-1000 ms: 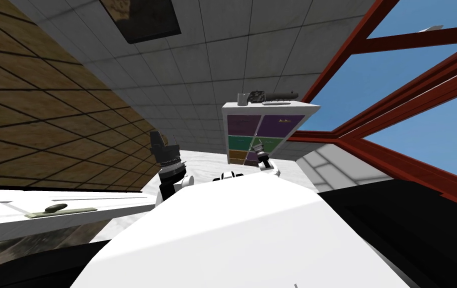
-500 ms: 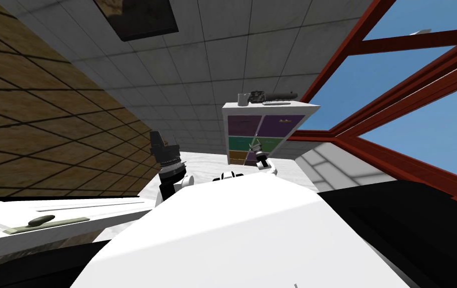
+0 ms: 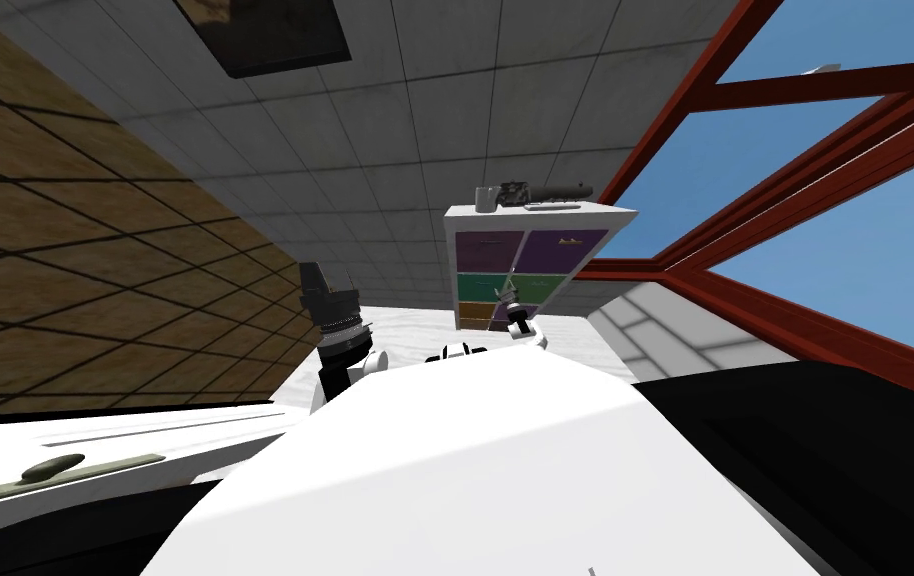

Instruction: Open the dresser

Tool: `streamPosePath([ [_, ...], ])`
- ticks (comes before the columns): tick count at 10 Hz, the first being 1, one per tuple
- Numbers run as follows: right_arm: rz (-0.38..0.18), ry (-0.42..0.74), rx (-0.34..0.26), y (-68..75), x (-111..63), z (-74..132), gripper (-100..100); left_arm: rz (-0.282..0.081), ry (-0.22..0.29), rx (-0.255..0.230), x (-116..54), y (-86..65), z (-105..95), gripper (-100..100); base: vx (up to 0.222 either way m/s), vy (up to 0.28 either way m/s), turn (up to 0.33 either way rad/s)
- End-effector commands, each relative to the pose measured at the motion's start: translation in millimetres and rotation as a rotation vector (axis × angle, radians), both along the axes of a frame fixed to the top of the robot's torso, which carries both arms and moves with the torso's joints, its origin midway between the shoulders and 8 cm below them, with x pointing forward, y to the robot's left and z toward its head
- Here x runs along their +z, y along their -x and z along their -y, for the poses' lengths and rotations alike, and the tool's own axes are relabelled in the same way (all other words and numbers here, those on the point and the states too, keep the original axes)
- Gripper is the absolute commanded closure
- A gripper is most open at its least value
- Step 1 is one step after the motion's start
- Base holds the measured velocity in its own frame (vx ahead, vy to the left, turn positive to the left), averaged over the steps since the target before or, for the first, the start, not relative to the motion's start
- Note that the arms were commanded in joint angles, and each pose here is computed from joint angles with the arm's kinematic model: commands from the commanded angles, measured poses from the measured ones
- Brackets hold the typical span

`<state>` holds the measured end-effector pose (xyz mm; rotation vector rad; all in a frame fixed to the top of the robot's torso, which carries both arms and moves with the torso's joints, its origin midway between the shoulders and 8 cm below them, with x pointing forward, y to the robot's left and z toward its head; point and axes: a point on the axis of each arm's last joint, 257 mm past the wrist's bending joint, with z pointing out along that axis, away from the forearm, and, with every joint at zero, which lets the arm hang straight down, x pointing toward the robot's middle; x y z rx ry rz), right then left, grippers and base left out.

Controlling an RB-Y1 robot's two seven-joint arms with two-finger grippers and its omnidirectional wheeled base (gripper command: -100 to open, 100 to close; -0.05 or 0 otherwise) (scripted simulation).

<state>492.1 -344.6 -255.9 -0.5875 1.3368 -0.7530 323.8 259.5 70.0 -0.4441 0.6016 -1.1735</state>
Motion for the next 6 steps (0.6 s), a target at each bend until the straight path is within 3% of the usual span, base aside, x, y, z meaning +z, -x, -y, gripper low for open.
streamPosePath([
  [1, -0.007, 0.025, -0.006, -6.4, -7.2, -14, -100, 0.000, 0.000, 0.000, 0.0, 0.0, 0.0, 0, 0.024, 0.027, -0.052],
  [6, -0.015, -0.035, -0.009, -14.8, -21.3, -68, -100, 0.000, 0.000, 0.000, 0.0, 0.0, 0.0, 0, 0.020, 0.026, -0.039],
])
